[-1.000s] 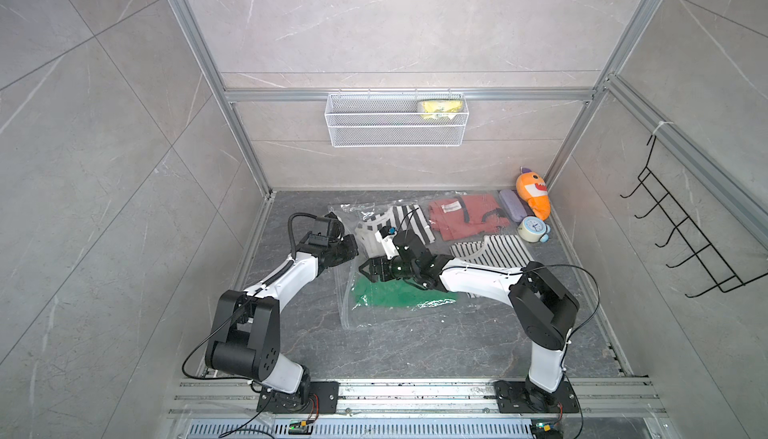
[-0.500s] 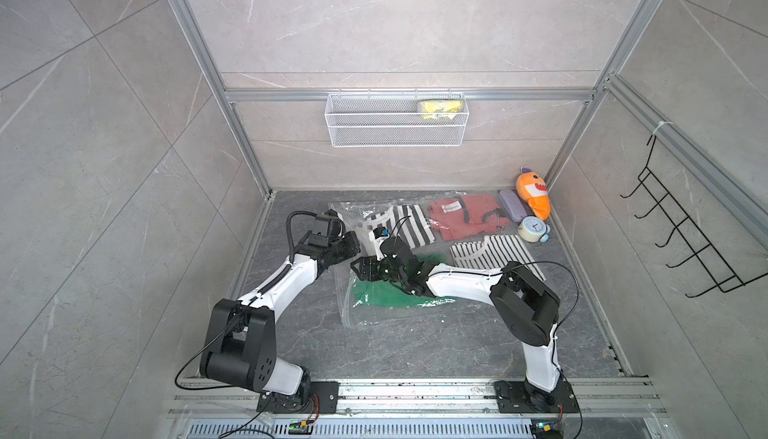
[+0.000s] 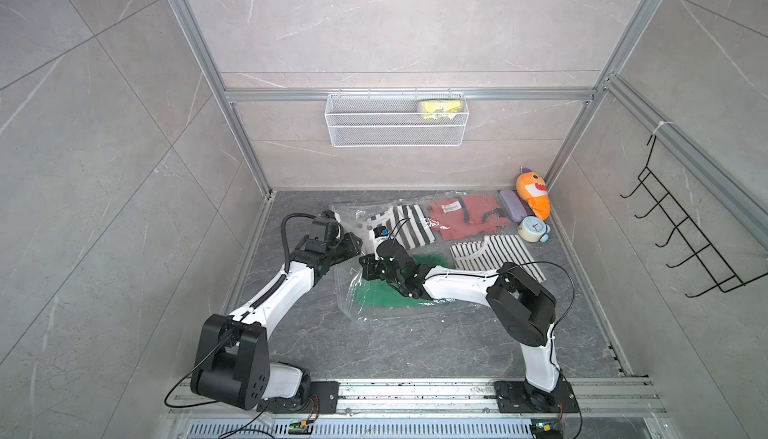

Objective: Take the tank top out of the vacuum bag
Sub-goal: Open the vacuum bag at the center of the board.

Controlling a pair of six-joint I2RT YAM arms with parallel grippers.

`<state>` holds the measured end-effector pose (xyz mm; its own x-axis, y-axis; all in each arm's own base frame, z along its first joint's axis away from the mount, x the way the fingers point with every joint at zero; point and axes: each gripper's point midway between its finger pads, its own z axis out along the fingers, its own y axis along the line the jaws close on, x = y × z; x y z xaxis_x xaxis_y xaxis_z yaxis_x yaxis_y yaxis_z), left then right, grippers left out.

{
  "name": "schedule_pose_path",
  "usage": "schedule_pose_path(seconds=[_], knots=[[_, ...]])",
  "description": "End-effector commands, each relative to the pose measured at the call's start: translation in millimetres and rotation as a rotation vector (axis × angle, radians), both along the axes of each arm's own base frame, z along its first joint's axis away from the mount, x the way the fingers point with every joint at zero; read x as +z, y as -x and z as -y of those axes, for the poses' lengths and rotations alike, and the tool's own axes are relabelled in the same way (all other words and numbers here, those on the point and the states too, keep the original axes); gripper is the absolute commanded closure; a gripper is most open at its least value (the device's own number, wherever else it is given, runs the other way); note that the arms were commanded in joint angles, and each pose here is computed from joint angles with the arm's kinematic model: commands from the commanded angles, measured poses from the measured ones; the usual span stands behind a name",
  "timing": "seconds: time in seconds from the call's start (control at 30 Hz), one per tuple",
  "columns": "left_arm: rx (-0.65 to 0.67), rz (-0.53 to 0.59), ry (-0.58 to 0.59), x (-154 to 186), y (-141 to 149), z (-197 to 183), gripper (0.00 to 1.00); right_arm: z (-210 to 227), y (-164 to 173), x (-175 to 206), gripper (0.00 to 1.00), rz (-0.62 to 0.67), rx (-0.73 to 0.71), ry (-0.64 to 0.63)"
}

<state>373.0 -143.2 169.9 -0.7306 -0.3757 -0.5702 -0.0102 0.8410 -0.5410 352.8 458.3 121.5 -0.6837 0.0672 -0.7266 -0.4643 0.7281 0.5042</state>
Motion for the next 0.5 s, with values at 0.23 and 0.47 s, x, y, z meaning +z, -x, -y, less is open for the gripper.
schedule_pose_path(seconds=[0.23, 0.47], knots=[[0.220, 0.159, 0.047, 47.6, 7.2, -84.2, 0.42, -5.6, -3.6, 38.9, 1.00, 0.126, 0.044, 0.047], [0.098, 0.066, 0.084, 3.5, -10.3, -64.9, 0.44, -13.4, 2.7, 55.6, 1.00, 0.171, 0.104, 0.091]])
